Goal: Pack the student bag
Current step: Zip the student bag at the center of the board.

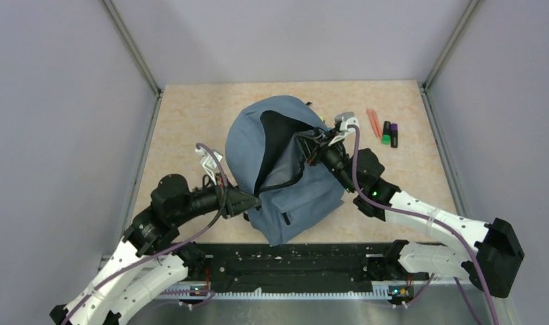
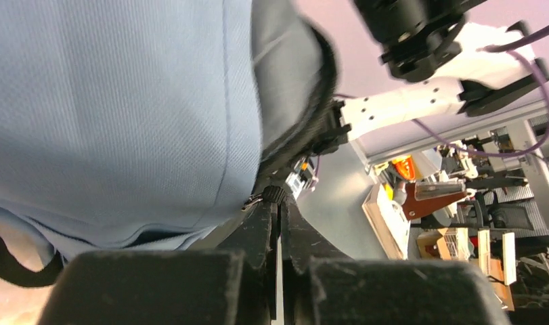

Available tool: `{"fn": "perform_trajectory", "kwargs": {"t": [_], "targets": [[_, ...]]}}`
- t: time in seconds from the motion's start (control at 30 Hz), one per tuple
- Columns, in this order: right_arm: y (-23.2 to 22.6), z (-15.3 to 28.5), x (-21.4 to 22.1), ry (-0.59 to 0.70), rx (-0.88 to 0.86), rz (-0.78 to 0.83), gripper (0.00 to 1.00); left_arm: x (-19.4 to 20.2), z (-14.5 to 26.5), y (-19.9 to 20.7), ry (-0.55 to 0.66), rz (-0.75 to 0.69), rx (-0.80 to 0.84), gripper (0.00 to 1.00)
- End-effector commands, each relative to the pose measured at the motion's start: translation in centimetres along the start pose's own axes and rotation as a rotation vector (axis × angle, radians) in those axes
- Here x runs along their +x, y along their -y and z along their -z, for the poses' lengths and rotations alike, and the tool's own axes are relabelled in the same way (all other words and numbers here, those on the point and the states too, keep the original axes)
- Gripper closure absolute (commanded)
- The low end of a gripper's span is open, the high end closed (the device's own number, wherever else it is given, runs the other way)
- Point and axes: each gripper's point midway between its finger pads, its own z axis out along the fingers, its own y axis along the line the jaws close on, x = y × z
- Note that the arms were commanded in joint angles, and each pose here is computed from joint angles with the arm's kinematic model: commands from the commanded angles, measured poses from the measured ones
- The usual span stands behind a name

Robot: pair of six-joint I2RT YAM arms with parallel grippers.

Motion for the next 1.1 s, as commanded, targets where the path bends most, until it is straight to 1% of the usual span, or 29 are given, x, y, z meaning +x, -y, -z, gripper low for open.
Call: {"fn": "perform_trajectory", "kwargs": {"t": [0.0,0.07,0.2,0.4,0.5,0.63,0.77,0.8,0.87,0.97,1.0,1.03,1.07], "targets": [[-0.8,-0.6,-3.4,0.09,0.003,0.014,1.0,-6.3,0.8,6.4,0.137,-0.159,0.128,1.0],[-1.0,-0.6,-3.5,0.093,-0.001,0.023,1.0,-7.9,0.5,7.6,0.146,-0.21,0.132,1.0],[-1.7,-0.5,-3.9,0.102,-0.019,0.041,1.0,-11.6,0.2,9.2,0.211,-0.308,0.098,1.0],[-3.2,-0.2,-4.6,0.123,-0.054,0.084,1.0,-16.0,-0.7,9.7,0.283,-0.404,0.01,1.0],[-3.9,0.0,-5.1,0.132,-0.064,0.084,1.0,-17.7,-1.1,10.3,0.308,-0.442,-0.007,1.0],[-4.1,0.4,-7.1,0.182,-0.058,0.038,1.0,-20.1,-1.3,11.4,0.36,-0.49,-0.016,1.0],[-5.2,0.7,-9.4,0.233,-0.097,0.015,1.0,-22.1,-2.0,12.6,0.405,-0.522,0.004,1.0],[-5.5,0.8,-10.0,0.243,-0.11,0.015,0.99,-22.4,-2.2,12.8,0.407,-0.526,0.009,1.0],[-6.2,1.1,-10.8,0.252,-0.145,0.035,0.83,-22.6,-2.6,13.1,0.402,-0.527,0.021,1.0],[-6.7,2.1,-11.7,0.267,-0.189,0.108,0.52,-22.0,-2.5,12.9,0.389,-0.519,0.026,1.0],[-7.0,2.7,-11.9,0.276,-0.218,0.15,0.43,-21.8,-2.3,12.7,0.391,-0.514,0.022,1.0],[-7.5,3.2,-11.5,0.277,-0.26,0.202,0.37,-21.6,-2.1,12.4,0.393,-0.508,0.015,1.0],[-8.0,3.7,-11.2,0.28,-0.307,0.265,0.33,-21.3,-1.9,12.3,0.396,-0.501,0.013,1.0]]}}
